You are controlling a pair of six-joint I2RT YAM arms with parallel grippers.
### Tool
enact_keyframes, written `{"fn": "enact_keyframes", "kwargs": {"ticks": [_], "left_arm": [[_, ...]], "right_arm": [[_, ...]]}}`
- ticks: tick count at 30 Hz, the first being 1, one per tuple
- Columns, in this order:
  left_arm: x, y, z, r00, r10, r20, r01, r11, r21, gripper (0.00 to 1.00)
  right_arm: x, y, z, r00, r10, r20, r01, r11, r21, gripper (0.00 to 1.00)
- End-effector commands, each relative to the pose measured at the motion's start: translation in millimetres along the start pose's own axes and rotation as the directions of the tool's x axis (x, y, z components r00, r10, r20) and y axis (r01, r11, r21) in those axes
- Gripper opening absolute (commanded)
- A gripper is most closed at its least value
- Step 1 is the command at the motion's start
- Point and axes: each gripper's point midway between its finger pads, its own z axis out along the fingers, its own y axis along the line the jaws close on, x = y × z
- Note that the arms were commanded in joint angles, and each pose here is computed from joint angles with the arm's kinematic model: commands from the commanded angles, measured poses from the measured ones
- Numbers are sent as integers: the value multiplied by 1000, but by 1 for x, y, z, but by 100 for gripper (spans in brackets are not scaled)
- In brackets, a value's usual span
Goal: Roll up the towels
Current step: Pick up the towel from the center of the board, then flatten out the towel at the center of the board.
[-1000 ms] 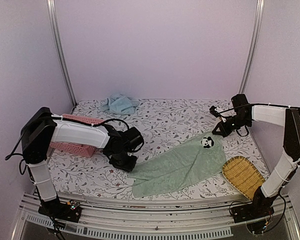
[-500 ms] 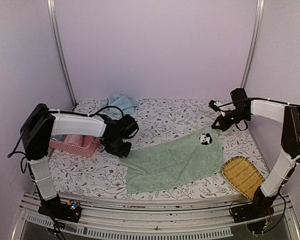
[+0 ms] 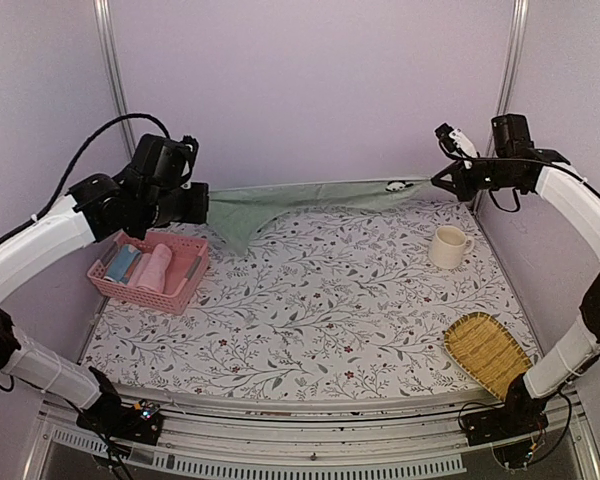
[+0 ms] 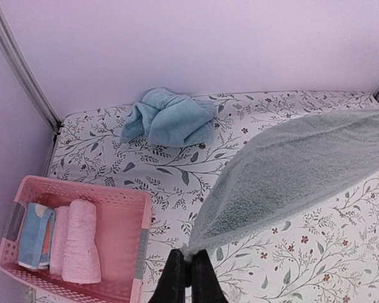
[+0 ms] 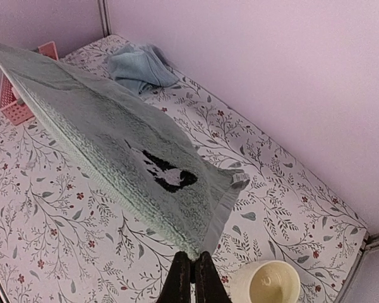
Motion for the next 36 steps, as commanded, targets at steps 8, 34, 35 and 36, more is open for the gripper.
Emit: {"fn": "enact_keyframes", "kwargs": {"ticks": [8,34,35,36], "left_arm": [[60,-28,-78,993,77,90,-99,957,273,0],[125,-16,124,941,90,-327,-118,991,-65,52],[127,-19,118,940,95,-327,-118,992,-50,53],[131,-23,113,937,102,-333,-118,993,-28,54]], "right_arm": [[60,136,-82,1000,-4,30,13,953,-304,3],[137,9,105,917,241,-318,-266,963,-35,42],[132,16,96,925,230,-301,-256,965,-50,43],[134,24,89,929,220,-298,-252,965,-74,44]]}}
